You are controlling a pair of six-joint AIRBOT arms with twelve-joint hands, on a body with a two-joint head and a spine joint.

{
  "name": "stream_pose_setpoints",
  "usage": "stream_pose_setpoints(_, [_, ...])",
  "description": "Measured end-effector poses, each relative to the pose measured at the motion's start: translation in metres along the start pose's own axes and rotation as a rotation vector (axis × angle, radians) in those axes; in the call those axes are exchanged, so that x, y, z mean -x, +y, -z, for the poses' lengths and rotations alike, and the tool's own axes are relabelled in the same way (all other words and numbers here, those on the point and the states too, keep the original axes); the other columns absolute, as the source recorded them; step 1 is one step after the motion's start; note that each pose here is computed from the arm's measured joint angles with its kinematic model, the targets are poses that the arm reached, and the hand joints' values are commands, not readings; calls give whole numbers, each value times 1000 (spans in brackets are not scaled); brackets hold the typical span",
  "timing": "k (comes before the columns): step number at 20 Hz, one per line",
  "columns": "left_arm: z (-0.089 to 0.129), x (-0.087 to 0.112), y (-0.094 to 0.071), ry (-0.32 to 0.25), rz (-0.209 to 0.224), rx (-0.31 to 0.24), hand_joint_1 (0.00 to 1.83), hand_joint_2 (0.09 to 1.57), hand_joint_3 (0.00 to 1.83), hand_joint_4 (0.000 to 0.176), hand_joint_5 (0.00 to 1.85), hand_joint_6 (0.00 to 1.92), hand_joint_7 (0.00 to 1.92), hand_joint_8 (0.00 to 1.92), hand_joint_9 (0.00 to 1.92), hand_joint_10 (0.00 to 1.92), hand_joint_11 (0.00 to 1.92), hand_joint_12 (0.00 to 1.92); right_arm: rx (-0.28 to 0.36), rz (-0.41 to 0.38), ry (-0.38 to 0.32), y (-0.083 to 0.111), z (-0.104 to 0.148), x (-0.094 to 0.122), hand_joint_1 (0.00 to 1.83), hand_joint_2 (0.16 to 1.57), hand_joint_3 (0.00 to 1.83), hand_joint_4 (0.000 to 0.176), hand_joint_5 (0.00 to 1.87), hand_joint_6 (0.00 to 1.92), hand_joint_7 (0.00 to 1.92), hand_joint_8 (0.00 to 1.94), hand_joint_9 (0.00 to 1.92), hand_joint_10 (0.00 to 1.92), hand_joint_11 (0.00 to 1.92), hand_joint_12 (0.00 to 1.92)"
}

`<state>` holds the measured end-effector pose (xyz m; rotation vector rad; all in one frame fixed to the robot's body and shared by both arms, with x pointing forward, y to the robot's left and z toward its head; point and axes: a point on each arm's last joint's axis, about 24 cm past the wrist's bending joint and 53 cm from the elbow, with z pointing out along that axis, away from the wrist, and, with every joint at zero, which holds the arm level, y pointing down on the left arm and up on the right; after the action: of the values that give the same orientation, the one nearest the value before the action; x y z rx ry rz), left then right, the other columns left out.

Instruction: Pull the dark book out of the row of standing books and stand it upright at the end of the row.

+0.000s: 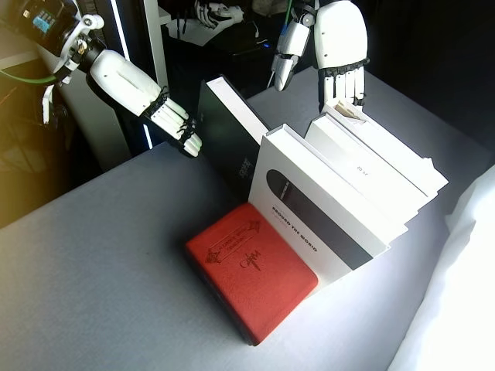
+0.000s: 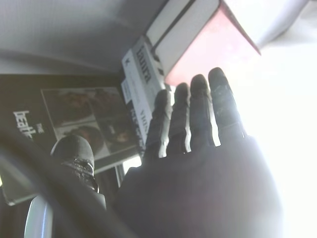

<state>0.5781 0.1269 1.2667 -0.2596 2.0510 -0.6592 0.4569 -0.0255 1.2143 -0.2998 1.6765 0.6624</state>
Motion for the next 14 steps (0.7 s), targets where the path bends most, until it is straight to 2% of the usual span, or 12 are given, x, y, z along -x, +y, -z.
stream_pose_setpoints(14, [0, 0, 0, 0, 0, 0, 0, 1236, 1, 0, 111, 0, 92, 0, 74, 0, 0, 226, -8, 5, 5, -16, -24, -8, 0, 1215, 8, 0, 0, 0, 0, 0, 0, 0, 0, 0])
